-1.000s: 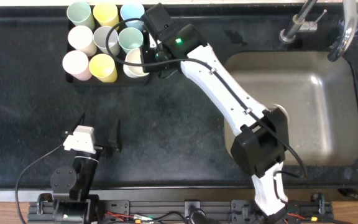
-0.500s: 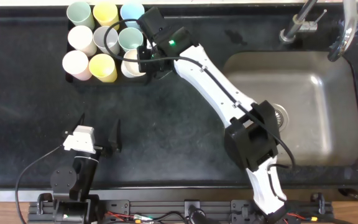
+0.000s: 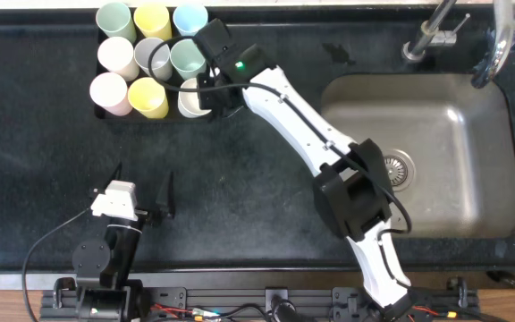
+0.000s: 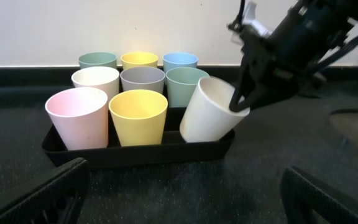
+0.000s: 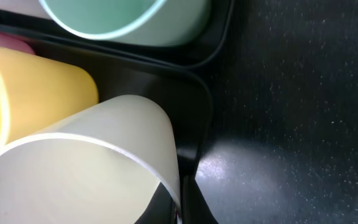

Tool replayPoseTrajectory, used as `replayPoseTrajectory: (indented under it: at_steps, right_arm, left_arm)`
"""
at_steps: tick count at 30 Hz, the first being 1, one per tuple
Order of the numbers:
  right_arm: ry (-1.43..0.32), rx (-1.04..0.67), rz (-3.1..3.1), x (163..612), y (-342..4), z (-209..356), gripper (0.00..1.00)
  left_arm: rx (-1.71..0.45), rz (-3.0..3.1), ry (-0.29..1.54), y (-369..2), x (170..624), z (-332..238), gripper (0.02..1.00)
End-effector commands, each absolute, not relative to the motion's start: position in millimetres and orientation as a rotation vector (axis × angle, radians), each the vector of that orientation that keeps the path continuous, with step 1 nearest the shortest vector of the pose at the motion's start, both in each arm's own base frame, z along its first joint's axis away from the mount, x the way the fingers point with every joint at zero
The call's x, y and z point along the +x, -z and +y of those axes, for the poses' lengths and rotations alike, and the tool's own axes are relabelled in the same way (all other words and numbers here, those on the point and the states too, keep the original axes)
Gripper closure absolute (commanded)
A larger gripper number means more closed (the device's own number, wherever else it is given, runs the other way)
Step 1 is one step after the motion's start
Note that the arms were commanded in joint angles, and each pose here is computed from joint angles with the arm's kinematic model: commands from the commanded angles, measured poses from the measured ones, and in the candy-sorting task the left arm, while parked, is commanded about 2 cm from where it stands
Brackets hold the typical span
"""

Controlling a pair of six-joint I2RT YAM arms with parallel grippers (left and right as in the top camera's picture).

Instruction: Store Cups

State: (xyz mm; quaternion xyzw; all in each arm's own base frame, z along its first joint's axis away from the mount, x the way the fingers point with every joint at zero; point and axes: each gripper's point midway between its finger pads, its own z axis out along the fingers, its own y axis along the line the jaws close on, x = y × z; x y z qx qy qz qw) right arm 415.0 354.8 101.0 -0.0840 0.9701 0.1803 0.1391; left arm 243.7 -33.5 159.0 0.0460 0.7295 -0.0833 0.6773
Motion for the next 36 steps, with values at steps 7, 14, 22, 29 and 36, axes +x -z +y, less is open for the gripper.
replayPoseTrajectory:
  at_steps: [7, 14, 22, 29, 36]
  right_arm:
    - [-0.498, -0.217, 2.768, 422.5, -108.6, 356.7, 0.956]
    - [-0.487, -0.217, 2.783, 421.3, -102.6, 355.8, 0.847]
    - [-0.491, -0.219, 2.778, 421.3, -105.6, 356.0, 0.766]
    - [-0.531, -0.271, 2.692, 421.2, -147.0, 354.8, 0.592]
    - [-0.589, -0.312, 2.515, 419.7, -235.9, 332.2, 0.257]
  left_arm:
    - [0.115, 1.634, 0.175, -159.7, 243.4, -33.5, 0.018]
    - [0.115, 1.634, 0.174, -159.7, 243.4, -33.5, 0.018]
    - [0.115, 1.634, 0.175, -159.7, 243.4, -33.5, 0.018]
    - [0.115, 1.634, 0.174, -159.7, 243.4, -33.5, 0.018]
    - [0.115, 1.634, 0.174, -159.7, 243.4, -33.5, 0.018]
